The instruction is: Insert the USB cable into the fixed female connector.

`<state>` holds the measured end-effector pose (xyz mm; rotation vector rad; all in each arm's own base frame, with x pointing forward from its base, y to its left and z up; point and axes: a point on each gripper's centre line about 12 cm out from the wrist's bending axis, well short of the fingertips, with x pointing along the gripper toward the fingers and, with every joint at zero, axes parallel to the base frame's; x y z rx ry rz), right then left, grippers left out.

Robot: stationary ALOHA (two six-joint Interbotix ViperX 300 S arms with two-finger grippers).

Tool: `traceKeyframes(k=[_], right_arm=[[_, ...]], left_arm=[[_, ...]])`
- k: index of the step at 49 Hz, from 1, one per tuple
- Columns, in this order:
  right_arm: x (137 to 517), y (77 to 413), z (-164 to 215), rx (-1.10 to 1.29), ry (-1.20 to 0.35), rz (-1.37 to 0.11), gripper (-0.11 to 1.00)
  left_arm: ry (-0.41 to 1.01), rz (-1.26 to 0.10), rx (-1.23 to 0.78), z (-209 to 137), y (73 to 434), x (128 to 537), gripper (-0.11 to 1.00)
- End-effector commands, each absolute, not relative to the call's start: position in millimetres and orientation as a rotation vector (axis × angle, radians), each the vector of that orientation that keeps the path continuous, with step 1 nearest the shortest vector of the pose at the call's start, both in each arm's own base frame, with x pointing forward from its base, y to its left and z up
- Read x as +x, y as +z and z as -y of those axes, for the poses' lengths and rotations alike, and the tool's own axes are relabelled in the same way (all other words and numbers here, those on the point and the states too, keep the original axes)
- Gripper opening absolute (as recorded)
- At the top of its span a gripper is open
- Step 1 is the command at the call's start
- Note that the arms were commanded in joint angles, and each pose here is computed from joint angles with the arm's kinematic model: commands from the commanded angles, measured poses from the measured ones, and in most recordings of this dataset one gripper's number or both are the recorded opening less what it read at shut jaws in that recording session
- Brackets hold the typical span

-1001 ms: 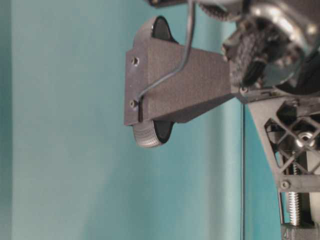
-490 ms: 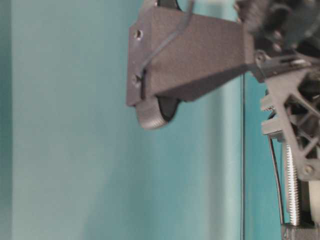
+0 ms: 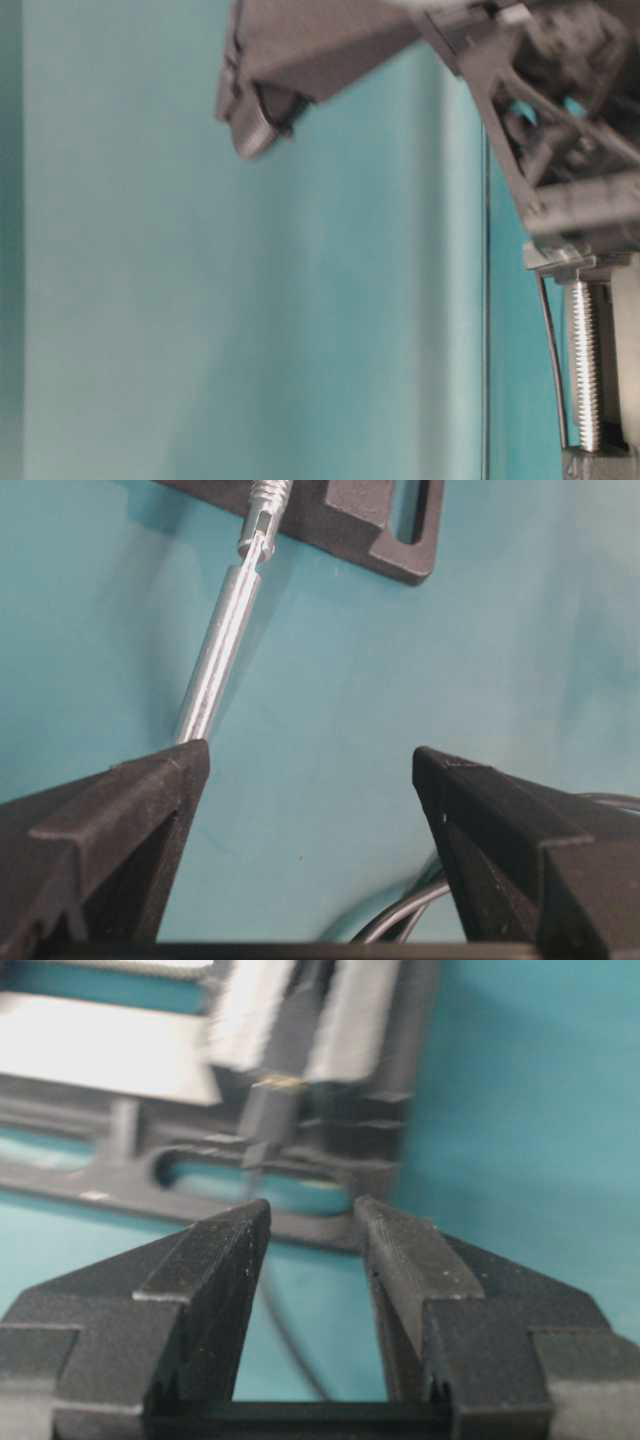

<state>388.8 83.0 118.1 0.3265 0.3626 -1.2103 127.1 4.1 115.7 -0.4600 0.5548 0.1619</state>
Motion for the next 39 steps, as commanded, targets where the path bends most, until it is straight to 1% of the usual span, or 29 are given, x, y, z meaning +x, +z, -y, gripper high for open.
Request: traceKeyframes(k=[1, 10, 22, 32, 39], right_arm=[[380, 141, -79, 0.356, -1.173, -0.339, 0.44], [359, 149, -62, 0.312, -1.042, -0.332, 0.44], [327, 151, -36, 0.294, -0.886, -0.375, 0.44], [293, 158, -14, 0.256, -0.734, -0.369, 0.44], [276, 164, -1, 0.19, -0.625, -0.351, 0.44]], left_arm=[[0.167, -0.546, -0.471, -5, 119, 129, 0.99], [0.166, -0.544, -0.471, -5, 119, 130, 0.99], [0.166, -0.544, -0.47, -5, 119, 130, 0.99], [0.166, -0.544, -0.471, -5, 119, 130, 0.99], [0.166, -0.544, -0.471, -5, 119, 130, 0.99]])
